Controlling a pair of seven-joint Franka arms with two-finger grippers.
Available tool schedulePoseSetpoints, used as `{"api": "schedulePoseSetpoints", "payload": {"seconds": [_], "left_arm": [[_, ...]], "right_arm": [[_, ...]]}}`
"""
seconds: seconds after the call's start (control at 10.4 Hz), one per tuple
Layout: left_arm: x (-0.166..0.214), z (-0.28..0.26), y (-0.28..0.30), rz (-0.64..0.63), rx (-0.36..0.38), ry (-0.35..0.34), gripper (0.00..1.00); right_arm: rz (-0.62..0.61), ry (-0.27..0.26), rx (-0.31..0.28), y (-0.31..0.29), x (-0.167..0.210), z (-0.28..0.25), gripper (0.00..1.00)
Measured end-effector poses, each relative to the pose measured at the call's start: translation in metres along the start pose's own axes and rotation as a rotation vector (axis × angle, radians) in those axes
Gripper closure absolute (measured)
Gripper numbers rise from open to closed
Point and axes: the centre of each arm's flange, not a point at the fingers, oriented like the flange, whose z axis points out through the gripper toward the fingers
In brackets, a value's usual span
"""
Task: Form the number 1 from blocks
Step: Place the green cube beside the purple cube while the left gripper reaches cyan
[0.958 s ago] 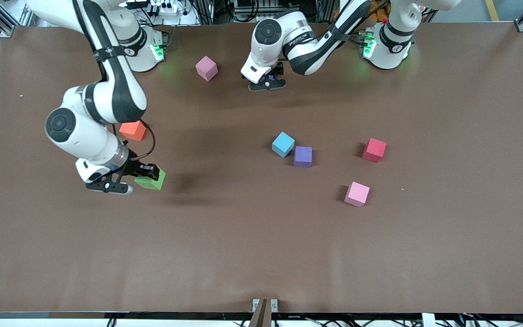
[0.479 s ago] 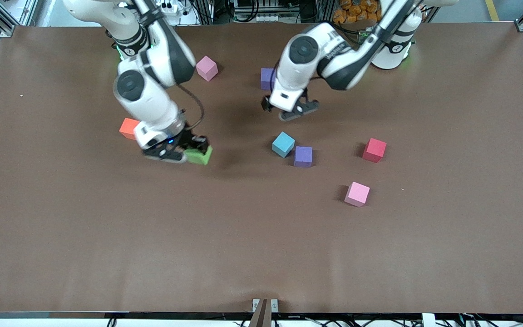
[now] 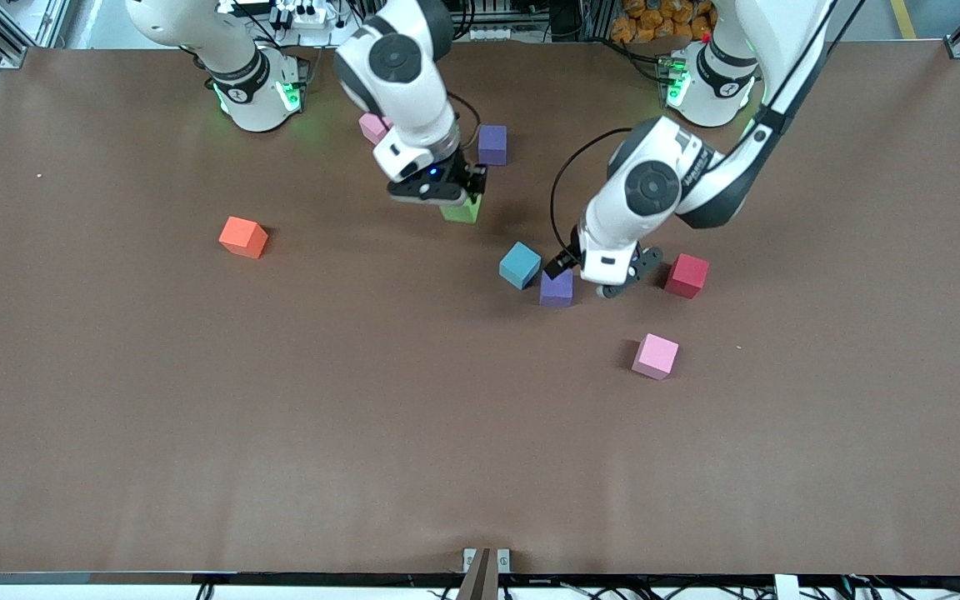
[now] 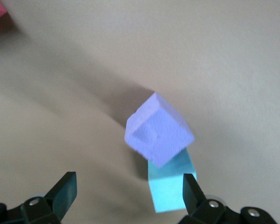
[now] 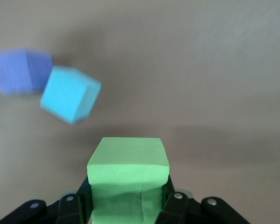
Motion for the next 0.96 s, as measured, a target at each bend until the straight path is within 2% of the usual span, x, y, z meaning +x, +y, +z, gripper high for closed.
{"api": "schedulePoseSetpoints", "payload": {"seconds": [0.19,0.48,0.67,0.96], "left_arm": [[0.010,0.014,0.006,-0.068,0.000,-0.057,0.00],[-0.005,0.051,0.022,-0.086,0.036,-0.108,0.00],[-0.025,0.066,0.032,-0.101,0.053,-0.122,0.00],[-0.028,0.064,0.036,-0.099,0.046,-0.121,0.00]], "right_arm": [[-0.064,-0.004,-0.024,-0.017,-0.037,0.024,0.41],[-0.108,-0.007,-0.055,-0.036,-0.055,0.054,0.41],[-0.118,-0.007,-0.079,-0.042,-0.067,0.077,0.41],[-0.121,-0.013,-0.089,-0.044,-0.080,0.087,0.41]]}}
